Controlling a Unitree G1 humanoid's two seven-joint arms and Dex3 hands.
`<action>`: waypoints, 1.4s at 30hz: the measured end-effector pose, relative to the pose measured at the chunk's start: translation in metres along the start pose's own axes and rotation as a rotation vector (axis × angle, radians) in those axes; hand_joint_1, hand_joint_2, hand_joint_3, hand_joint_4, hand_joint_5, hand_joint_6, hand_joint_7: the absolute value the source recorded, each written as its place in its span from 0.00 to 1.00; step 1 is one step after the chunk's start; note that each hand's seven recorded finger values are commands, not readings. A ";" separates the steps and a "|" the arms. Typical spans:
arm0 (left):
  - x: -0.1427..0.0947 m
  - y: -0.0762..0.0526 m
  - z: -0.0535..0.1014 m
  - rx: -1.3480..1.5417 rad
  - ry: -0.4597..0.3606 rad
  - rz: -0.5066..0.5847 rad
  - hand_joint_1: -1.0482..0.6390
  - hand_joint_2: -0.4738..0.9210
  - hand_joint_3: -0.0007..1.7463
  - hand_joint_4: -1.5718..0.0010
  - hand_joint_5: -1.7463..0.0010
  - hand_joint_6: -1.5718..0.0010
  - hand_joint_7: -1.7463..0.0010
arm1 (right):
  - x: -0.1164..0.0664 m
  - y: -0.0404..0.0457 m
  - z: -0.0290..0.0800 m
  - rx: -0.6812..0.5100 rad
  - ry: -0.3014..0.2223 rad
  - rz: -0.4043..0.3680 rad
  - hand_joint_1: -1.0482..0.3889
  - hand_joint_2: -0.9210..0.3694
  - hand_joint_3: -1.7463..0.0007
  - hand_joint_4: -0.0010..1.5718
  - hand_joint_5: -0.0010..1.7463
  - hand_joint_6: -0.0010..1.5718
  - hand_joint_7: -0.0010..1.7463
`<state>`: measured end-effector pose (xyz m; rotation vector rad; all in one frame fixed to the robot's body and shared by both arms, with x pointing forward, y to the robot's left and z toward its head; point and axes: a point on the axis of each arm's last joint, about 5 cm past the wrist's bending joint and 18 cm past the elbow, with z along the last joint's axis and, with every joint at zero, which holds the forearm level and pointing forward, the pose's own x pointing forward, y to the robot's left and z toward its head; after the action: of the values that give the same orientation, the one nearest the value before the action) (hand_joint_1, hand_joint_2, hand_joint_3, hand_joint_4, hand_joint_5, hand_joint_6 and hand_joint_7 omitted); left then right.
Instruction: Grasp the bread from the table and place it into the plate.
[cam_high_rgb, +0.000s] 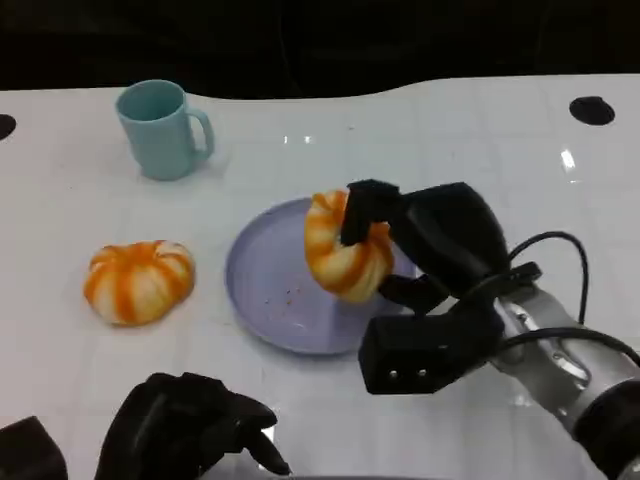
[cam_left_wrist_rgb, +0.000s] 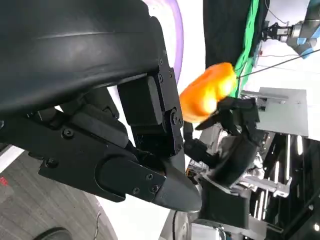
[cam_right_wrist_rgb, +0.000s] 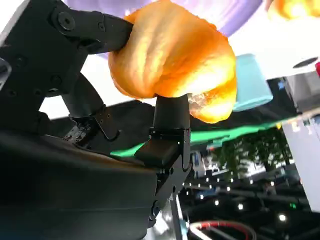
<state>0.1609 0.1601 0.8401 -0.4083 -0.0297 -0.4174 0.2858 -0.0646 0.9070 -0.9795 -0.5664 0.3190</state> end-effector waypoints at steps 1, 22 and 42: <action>0.000 0.000 0.000 0.001 0.000 0.000 0.07 0.97 0.00 0.20 0.51 0.01 1.00 | 0.001 0.0015 0.001 0.018 0.007 0.012 0.64 0.45 0.35 0.56 1.00 0.57 0.58; 0.001 -0.001 -0.001 0.015 0.006 -0.006 0.08 0.97 0.00 0.20 0.50 0.01 1.00 | -0.011 -0.0093 0.019 0.011 -0.043 0.207 0.30 0.00 0.82 0.00 0.29 0.18 0.00; 0.001 -0.001 -0.002 -0.011 0.002 0.000 0.08 0.96 0.00 0.18 0.52 0.01 1.00 | -0.078 -0.0511 0.002 0.367 -0.130 0.165 0.38 0.00 0.86 0.04 0.41 0.25 0.03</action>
<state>0.1615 0.1576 0.8386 -0.4190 -0.0253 -0.4182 0.2216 -0.1286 0.9276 -0.6540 -0.5229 0.6147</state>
